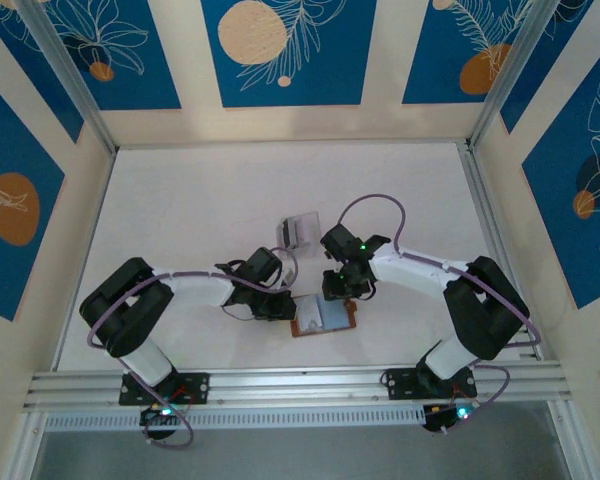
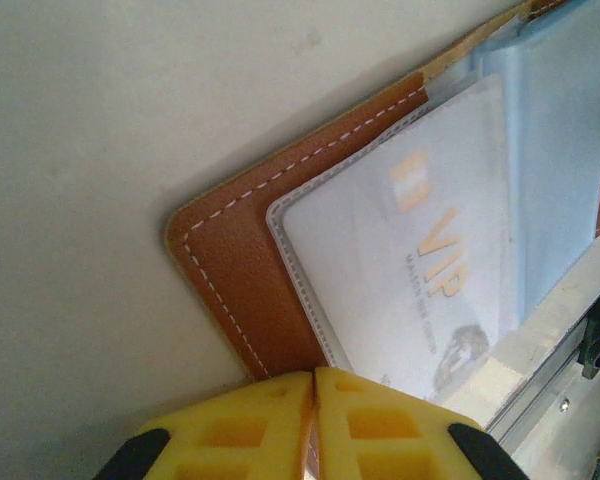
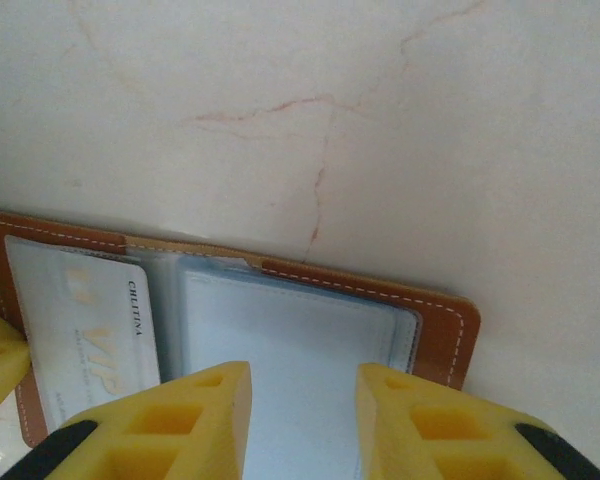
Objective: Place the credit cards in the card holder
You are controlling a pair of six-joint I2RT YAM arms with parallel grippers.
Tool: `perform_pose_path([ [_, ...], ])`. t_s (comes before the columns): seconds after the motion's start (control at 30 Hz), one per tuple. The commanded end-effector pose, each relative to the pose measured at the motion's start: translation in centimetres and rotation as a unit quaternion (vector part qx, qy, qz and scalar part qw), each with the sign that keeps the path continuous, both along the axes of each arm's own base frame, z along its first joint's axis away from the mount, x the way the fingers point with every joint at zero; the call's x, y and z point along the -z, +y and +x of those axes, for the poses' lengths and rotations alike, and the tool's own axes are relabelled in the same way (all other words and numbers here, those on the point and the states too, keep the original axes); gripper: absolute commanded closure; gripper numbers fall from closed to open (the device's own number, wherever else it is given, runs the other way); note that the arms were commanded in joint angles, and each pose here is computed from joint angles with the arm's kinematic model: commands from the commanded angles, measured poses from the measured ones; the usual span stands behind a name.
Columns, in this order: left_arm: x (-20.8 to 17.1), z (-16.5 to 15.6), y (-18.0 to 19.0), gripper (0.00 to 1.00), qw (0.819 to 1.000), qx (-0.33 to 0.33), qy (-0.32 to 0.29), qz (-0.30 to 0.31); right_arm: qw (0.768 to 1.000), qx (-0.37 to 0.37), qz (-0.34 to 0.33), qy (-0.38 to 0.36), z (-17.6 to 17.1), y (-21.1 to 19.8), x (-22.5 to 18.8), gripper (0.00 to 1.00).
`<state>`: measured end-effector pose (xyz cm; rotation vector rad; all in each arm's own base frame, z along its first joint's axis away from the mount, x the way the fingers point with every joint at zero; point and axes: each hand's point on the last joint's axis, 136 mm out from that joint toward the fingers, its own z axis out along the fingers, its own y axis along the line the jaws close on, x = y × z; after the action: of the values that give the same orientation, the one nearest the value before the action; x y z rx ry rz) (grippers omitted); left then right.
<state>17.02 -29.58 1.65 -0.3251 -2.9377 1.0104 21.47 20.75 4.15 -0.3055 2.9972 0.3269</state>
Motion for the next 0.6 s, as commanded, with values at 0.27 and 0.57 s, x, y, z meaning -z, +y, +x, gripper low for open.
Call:
perform_pose_path([
  [0.27, 2.8, -0.8, 2.4, 0.88, 0.998, -0.001, 0.009, 0.069, 0.999, -0.029, -0.024, 0.006, 0.3, 0.4, 0.6, 0.64],
  [0.57, 2.7, -0.8, 2.3, 0.88, 0.998, -0.002, 0.01, 0.066, 0.998, -0.027, -0.049, 0.036, -0.9, -0.1, 3.4, 0.61],
])
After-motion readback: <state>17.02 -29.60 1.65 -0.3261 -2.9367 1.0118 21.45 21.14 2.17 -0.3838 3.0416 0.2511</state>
